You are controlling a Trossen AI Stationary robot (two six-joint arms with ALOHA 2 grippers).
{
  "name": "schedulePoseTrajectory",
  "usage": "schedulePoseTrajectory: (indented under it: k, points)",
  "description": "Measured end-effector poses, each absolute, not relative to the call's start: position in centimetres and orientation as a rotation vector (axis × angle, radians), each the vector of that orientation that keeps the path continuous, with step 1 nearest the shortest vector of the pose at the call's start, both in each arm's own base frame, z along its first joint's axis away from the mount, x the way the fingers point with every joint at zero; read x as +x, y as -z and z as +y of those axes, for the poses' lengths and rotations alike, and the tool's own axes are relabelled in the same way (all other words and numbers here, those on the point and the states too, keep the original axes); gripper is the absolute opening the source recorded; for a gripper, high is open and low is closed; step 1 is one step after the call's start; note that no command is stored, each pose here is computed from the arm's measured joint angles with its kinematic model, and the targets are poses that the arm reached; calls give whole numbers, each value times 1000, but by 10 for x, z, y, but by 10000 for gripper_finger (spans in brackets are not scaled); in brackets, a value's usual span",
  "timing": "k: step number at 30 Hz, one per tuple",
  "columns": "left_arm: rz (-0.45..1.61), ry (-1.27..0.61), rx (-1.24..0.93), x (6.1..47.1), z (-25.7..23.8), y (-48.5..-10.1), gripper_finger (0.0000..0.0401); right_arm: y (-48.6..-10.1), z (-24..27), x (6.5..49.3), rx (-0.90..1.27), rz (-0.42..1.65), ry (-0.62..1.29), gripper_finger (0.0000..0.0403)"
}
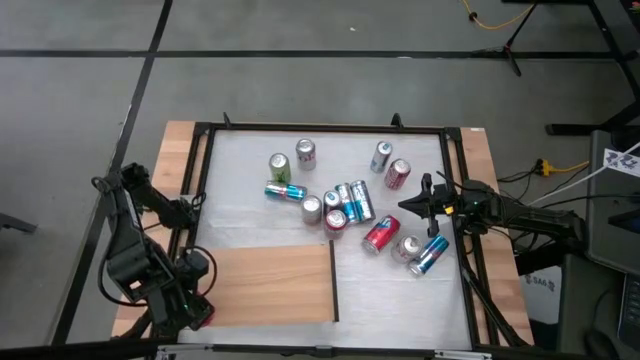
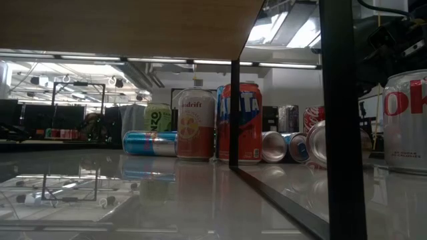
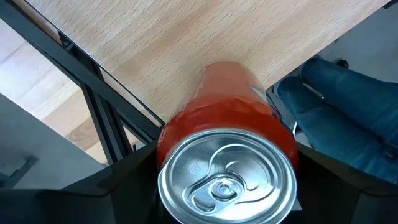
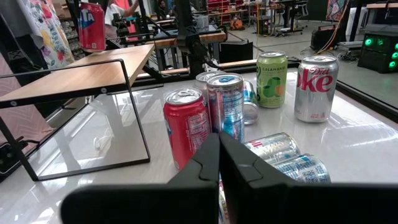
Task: Place canned beverage on shelf
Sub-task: Put the orange soda can on the shelf
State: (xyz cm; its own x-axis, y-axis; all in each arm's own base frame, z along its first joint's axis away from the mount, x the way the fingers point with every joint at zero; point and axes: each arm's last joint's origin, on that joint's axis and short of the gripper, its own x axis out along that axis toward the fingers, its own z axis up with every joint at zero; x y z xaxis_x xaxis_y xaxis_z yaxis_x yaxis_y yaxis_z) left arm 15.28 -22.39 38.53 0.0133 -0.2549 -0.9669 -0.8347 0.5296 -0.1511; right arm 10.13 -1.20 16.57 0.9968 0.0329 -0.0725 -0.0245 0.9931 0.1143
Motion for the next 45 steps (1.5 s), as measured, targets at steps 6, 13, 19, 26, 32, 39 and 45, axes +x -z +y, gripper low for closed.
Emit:
schedulePoseTrajectory:
  k: [6,13,19,26,32,39,45]
  points:
    - [1513,-592,-959,155,-225,-383,317,-166,-12,101,114,74,-29,3]
    - [1513,-592,-959,155,-225,-383,318,-166,-12,101,113,74,-29,3]
    - [1513,-591,-958,155,-225,-383,318,-166,-12,101,113,74,-29,3]
    - [1513,-591,-958,155,-225,-383,318,-166,-12,101,114,75,-29,3]
    - [1513,-593,-960,155,-225,-383,318,-166,-12,101,113,74,-29,3]
    - [1525,-597,-967,155,-225,-383,319,-166,-12,101,113,75,-29,3]
    - [1536,-602,-974,154,-225,-383,319,-166,-12,101,113,75,-29,3]
